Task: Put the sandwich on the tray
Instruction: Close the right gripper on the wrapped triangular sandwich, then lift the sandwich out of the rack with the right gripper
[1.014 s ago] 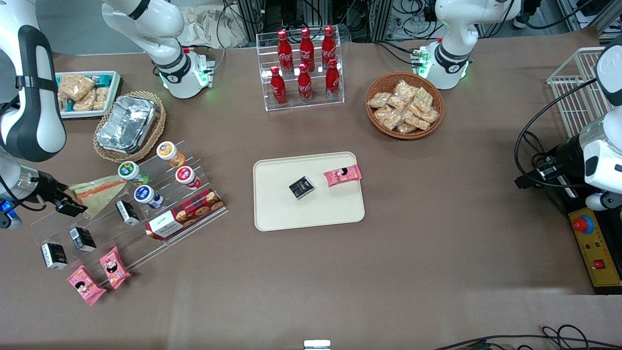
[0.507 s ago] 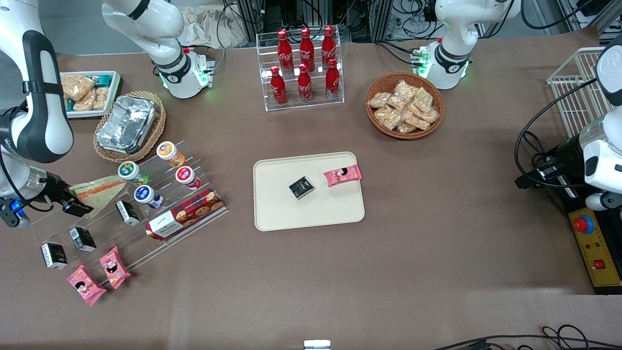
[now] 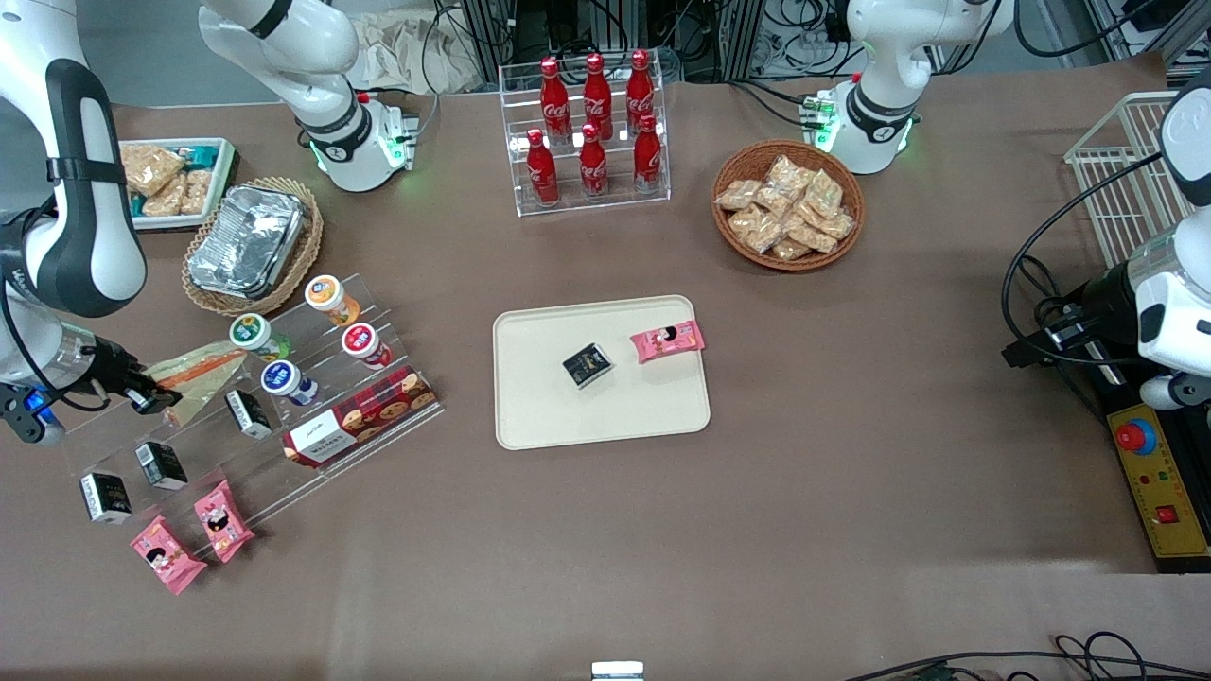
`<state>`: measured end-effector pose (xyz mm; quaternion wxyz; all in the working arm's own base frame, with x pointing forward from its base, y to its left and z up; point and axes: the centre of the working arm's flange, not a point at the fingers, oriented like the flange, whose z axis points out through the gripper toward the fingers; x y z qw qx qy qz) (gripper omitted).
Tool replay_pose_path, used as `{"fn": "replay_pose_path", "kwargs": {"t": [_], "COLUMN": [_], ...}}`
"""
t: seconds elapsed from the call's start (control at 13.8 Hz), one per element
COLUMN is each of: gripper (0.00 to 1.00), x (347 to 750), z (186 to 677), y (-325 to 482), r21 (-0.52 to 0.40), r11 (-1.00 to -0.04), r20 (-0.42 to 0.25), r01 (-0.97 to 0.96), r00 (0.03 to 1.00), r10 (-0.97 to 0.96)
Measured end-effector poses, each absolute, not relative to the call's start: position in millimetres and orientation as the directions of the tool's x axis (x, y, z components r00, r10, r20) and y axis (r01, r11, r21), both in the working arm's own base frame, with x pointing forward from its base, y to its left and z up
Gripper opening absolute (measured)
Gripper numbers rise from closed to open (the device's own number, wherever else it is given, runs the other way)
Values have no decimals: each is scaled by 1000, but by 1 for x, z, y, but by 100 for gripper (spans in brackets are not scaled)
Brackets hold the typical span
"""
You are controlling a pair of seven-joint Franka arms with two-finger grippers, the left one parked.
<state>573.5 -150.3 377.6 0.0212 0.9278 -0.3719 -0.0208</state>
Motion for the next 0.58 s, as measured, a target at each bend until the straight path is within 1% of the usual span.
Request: {"fn": "replay_pose_path", "kwargs": {"t": [0.22,0.36,0.51,0.58], "gripper": [33,30,19,19], "x": [572,573,577,580], "z": [379,391,420,440], "y": [-150,-149,-149,-149], "r21": [60,71,74,72], "r11": [-729,-736,-756,-767], "r20": [-34,-54,-64,-63], "r01": [-682,-673,-650,-638], "r00": [728,734,754,764], "r10": [-685,-677,-654,-642]}}
